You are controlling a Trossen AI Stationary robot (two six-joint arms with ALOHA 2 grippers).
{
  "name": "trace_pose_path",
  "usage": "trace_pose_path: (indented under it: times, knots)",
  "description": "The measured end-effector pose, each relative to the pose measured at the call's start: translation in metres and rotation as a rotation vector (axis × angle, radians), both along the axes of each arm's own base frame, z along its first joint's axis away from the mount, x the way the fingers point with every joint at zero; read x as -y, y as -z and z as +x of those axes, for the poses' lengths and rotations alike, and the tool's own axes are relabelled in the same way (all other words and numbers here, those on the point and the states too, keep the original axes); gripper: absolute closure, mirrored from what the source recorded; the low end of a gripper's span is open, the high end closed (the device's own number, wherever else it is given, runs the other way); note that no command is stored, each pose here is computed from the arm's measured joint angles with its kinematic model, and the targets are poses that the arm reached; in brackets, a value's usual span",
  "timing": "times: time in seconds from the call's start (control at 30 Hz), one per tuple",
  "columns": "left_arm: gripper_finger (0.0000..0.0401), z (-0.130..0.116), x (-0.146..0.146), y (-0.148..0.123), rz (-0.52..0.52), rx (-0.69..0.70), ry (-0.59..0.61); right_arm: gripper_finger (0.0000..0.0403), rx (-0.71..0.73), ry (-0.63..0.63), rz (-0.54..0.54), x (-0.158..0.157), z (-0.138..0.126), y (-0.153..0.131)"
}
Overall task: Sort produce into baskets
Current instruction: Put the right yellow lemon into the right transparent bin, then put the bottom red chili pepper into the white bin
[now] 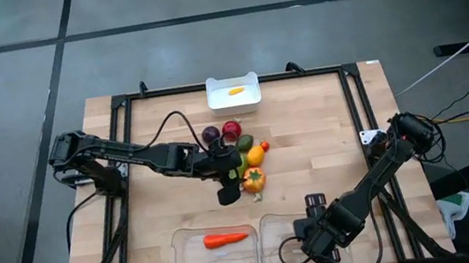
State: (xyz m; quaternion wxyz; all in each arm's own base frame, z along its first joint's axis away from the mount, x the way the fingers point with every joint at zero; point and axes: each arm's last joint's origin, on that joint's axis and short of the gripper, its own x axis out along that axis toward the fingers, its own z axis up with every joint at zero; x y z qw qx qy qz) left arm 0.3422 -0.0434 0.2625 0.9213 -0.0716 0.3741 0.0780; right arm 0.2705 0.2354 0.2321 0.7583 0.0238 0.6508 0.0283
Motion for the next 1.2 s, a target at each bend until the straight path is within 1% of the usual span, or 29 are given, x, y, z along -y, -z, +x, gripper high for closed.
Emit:
trace_pose_path:
  times: [0.1,0.23,0.27,0.33,0.4,0.5,0.63,0.83,1.13,1.2]
  knots:
    - [0.0129,0.000,0.000,0.000,0.000,0.000,0.000,0.0125,0.000,0.000,0.000,0.000,0.000,0.000]
    - [0.0129,0.000,0.000,0.000,-0.004,0.001,-0.004,0.0111,0.001,-0.007,-0.001,0.000,0.000,0.000]
    - [0.0129,0.001,0.000,-0.001,-0.020,0.014,-0.042,0.0109,0.001,-0.007,-0.001,0.000,0.000,0.000]
    - [0.0129,0.005,-0.003,-0.004,-0.101,0.100,-0.226,0.0107,0.001,-0.007,0.001,0.000,0.000,0.000]
    - [0.0129,0.005,-0.007,-0.005,-0.186,0.138,-0.363,0.0107,0.003,-0.008,0.003,0.000,0.000,0.000]
    - [0.0129,0.005,-0.010,-0.004,-0.261,0.148,-0.451,0.0107,-0.002,-0.013,0.010,-0.001,0.000,0.000]
    - [0.0129,0.005,-0.012,-0.003,-0.274,0.150,-0.464,0.0107,-0.001,-0.031,0.007,-0.001,0.000,0.000]
    - [0.0129,0.005,-0.012,-0.003,-0.223,0.132,-0.423,0.0107,0.003,-0.086,-0.002,0.000,0.000,0.000]
    - [0.0129,0.005,-0.011,-0.003,-0.217,0.130,-0.415,0.0107,0.008,-0.087,0.000,-0.001,0.000,-0.001]
    - [0.0129,0.004,-0.011,-0.003,-0.222,0.131,-0.418,0.0107,0.021,-0.086,-0.017,0.000,0.001,-0.001]
